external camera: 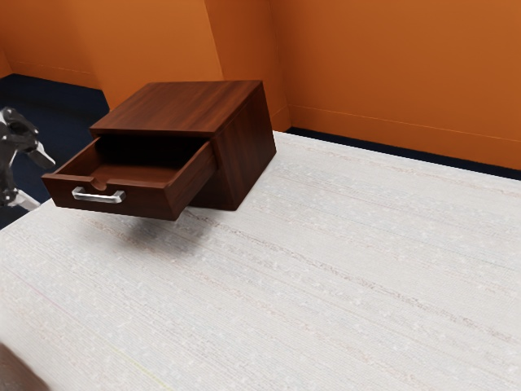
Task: Pull the drawer handle with one arm to open the drawer
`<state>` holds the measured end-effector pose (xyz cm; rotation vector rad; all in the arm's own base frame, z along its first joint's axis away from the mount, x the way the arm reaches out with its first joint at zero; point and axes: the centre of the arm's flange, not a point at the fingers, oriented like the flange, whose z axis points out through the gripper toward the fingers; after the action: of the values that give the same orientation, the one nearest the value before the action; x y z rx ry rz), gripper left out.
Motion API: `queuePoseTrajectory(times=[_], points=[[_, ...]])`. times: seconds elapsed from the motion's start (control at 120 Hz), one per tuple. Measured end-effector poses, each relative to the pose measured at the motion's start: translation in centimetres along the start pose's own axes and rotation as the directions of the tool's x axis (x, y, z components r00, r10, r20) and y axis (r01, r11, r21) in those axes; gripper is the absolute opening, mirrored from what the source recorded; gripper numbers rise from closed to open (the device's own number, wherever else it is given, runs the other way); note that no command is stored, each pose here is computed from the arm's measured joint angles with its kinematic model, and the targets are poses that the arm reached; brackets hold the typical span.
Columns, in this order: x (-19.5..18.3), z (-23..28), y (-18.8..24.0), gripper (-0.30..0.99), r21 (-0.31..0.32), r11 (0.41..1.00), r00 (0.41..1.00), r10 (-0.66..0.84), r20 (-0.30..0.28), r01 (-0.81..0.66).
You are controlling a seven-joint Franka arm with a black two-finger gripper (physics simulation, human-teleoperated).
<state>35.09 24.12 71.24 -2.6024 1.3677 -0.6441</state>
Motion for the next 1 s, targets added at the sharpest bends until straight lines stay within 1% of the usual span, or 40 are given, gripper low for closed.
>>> queuePoseTrajectory(times=[0.05,0.092,0.125,0.192,0.25,0.333,0.425,0.467,0.508,0.558,0.667,0.717,0.85,1.0], points=[[3.5,0.8,1.3,0.61,-0.07,0.998,1.0,0.002,0.025,0.0],[6.3,1.4,2.1,0.63,-0.107,0.994,0.999,-0.002,0.051,0.008],[7.9,1.9,2.6,0.64,-0.126,0.992,0.997,-0.016,0.075,0.025],[10.9,3.3,3.1,0.65,-0.149,0.986,0.988,-0.05,0.144,0.071],[13.8,6.1,1.8,0.66,-0.176,0.979,0.978,-0.068,0.197,0.104],[17.3,7.3,-0.1,0.67,-0.158,0.976,0.969,-0.11,0.224,0.147],[22.8,6.9,-1.1,0.68,-0.123,0.981,0.972,-0.127,0.198,0.153],[24.4,6.6,-1.2,0.68,-0.109,0.979,0.971,-0.149,0.187,0.171],[24.8,6.8,-1.3,0.68,-0.106,0.969,0.96,-0.2,0.198,0.224],[24.5,7.8,-1.7,0.68,-0.111,0.948,0.936,-0.268,0.227,0.298],[22.6,10.3,-2.8,0.69,-0.116,0.883,0.863,-0.405,0.302,0.455],[22.1,10.9,-3.0,0.69,-0.108,0.855,0.83,-0.452,0.325,0.508],[22.6,11.8,-2.5,0.69,-0.079,0.791,0.756,-0.543,0.367,0.606],[24.6,12.3,-1.1,0.69,-0.057,0.745,0.702,-0.597,0.388,0.665]])
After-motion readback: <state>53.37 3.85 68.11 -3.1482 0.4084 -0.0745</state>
